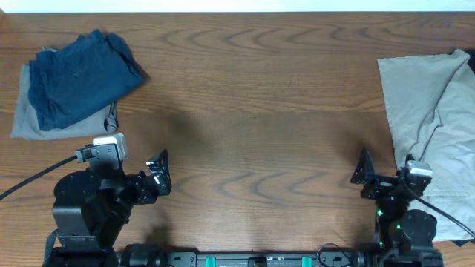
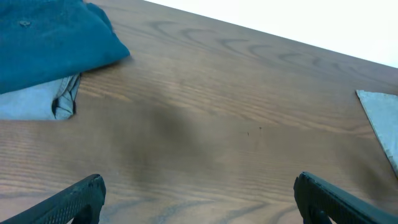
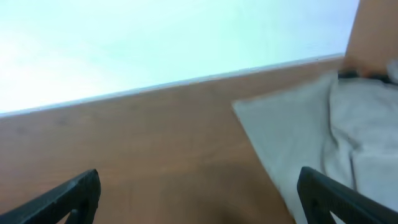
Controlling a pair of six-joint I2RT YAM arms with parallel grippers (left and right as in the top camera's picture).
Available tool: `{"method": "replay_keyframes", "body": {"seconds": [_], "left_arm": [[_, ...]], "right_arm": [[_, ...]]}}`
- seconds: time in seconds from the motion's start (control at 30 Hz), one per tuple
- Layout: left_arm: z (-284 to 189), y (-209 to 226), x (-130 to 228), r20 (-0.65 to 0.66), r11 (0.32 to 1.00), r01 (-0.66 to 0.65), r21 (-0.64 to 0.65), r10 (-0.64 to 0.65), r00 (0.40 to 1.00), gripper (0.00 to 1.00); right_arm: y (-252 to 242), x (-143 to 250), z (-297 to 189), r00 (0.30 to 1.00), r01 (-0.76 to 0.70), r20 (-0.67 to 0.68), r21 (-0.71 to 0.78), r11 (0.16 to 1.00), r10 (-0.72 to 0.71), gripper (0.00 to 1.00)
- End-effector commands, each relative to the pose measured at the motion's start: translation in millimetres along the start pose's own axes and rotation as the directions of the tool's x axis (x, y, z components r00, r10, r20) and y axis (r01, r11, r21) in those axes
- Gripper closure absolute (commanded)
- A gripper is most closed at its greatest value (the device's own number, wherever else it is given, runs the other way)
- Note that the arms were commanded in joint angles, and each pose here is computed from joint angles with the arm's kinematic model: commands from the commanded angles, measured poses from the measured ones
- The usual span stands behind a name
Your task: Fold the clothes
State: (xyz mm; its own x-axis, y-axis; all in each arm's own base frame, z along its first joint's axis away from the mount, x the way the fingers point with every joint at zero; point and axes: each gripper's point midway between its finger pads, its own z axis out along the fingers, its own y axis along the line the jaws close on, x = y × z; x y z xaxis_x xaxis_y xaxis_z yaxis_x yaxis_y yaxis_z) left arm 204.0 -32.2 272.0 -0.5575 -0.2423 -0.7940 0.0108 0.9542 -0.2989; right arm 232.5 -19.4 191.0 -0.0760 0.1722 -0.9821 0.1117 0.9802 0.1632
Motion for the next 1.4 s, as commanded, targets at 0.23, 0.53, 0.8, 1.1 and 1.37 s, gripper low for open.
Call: {"method": "replay_keyframes", "body": {"seconds": [0.23,0.53,0.8,1.1,1.37], "left_arm": [[1.7,3.3,1.6,-0.003,1.0,-0.018,-0.015,0.018,1.0,0.02],[1.7,3.3,1.6,-0.003,1.0,-0.018,-0.015,0.018,1.0,0.02],[1.7,3.3,1.6,-0.003,1.0,-0.018,-0.015,0.018,1.0,0.02],[1.7,3.3,1.6,-0.003,1.0,-0.018,-0.015,0.018,1.0,0.02],[1.7,3.3,1.6,-0.003,1.0,-0.018,-0.015,0.018,1.0,0.02]], "right_arm": [[1.2,29.9,15.8,0.998,0.063,0.031,-0.04,0.997,-0.061,0.01],[4.1,34.6,15.7,0.989,0.151,0.017,-0.057,0.987,-0.15,0.01],[4.0,34.2,15.7,0.989,0.147,0.019,-0.056,0.987,-0.146,0.01],[4.0,34.2,15.7,0.989,0.147,0.019,-0.056,0.987,-0.146,0.01],[4.0,34.2,15.7,0.989,0.147,0.019,-0.056,0.987,-0.146,0.01]]}}
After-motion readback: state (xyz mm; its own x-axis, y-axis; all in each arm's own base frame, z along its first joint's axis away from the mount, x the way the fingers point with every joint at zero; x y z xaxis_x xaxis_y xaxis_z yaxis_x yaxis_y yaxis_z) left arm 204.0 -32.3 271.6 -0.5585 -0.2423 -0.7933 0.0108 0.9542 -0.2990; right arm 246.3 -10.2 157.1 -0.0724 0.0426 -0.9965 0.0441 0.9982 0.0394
